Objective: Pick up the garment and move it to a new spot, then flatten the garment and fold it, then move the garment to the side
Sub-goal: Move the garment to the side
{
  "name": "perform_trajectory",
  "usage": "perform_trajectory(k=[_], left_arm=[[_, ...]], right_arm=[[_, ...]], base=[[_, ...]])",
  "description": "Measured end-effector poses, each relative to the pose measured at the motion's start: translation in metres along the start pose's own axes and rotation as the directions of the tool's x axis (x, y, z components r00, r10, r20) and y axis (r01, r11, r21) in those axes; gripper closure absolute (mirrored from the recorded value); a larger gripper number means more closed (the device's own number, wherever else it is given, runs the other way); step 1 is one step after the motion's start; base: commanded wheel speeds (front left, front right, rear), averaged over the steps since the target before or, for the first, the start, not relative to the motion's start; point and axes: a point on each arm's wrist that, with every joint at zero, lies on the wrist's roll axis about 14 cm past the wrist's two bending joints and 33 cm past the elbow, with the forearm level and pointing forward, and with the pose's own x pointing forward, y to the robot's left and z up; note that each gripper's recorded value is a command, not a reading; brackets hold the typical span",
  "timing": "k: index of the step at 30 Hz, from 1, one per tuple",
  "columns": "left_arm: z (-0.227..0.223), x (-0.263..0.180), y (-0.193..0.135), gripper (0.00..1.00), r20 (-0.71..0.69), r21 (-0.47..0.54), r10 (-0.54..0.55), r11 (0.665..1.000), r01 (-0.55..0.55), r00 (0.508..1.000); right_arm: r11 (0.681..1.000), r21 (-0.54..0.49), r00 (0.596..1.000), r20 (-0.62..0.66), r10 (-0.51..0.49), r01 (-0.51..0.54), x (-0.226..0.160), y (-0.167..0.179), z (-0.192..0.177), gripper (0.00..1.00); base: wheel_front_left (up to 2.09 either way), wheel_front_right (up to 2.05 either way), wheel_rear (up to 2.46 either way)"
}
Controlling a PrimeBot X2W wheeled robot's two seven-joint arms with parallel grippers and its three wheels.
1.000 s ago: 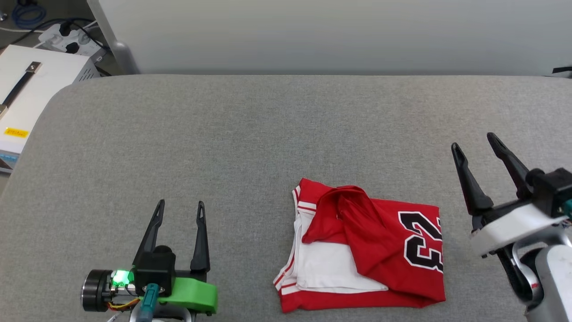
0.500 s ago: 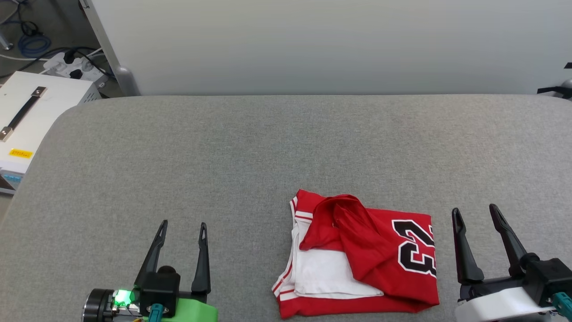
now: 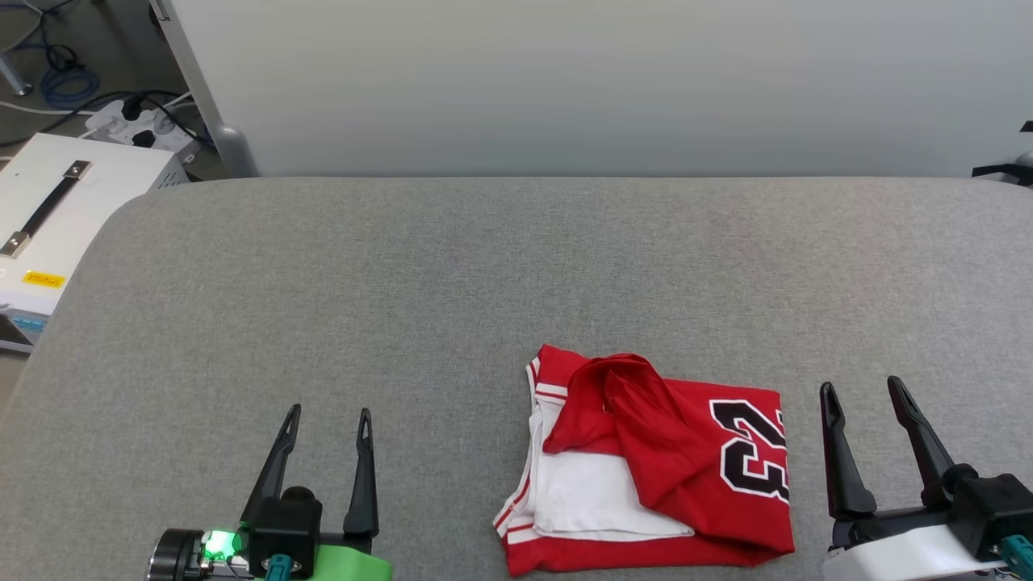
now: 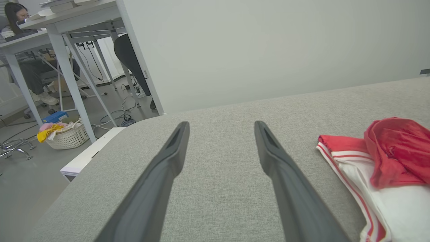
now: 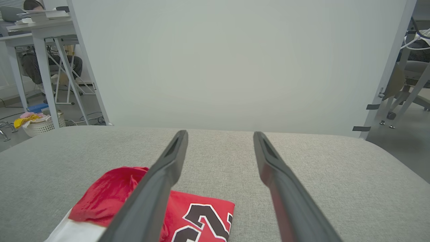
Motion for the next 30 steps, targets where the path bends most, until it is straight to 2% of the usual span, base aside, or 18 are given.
perform_trajectory(k=[5, 12, 17, 20, 23, 26, 30], left_arm=[[-0.002, 0.000, 0.001, 0.00, -0.007, -0.004, 0.003, 1.000, -0.003, 1.000], [-0.008, 0.000, 0.002, 0.00, -0.028, -0.006, 0.010, 1.000, -0.010, 1.000], [-0.012, 0.001, 0.004, 0.00, -0.042, -0.008, 0.016, 1.000, -0.016, 0.999], [-0.015, 0.001, 0.005, 0.00, -0.051, -0.009, 0.020, 1.000, -0.021, 0.999], [-0.017, 0.002, 0.005, 0.00, -0.058, -0.011, 0.025, 1.000, -0.026, 0.998], [-0.020, 0.004, 0.005, 0.00, -0.066, -0.020, 0.027, 0.999, -0.028, 0.997], [-0.021, 0.010, 0.003, 0.00, -0.067, -0.026, 0.021, 0.999, -0.023, 0.998]], right_arm=[[1.000, -0.016, 1.000, 0.026, -0.002, 0.002, 0.007, -0.004, 0.007, 0.00], [0.994, -0.109, 0.989, 0.148, 0.022, -0.006, 0.047, -0.034, 0.051, 0.00], [0.993, -0.105, 0.998, 0.044, 0.054, -0.049, 0.075, -0.050, 0.057, 0.00], [0.994, -0.051, 0.985, -0.151, 0.084, -0.092, 0.082, -0.052, 0.033, 0.00], [0.990, 0.057, 0.918, -0.372, 0.140, -0.128, 0.077, -0.047, 0.001, 0.00], [0.976, 0.160, 0.808, -0.550, 0.211, -0.146, 0.064, -0.041, -0.027, 0.00], [0.958, 0.253, 0.647, -0.710, 0.278, -0.134, 0.044, -0.035, -0.061, 0.00]], base=[[0.00, 0.00, 0.00], [0.00, 0.00, 0.00], [0.00, 0.00, 0.00], [0.00, 0.00, 0.00], [0.00, 0.00, 0.00], [0.00, 0.00, 0.00], [0.00, 0.00, 0.00]])
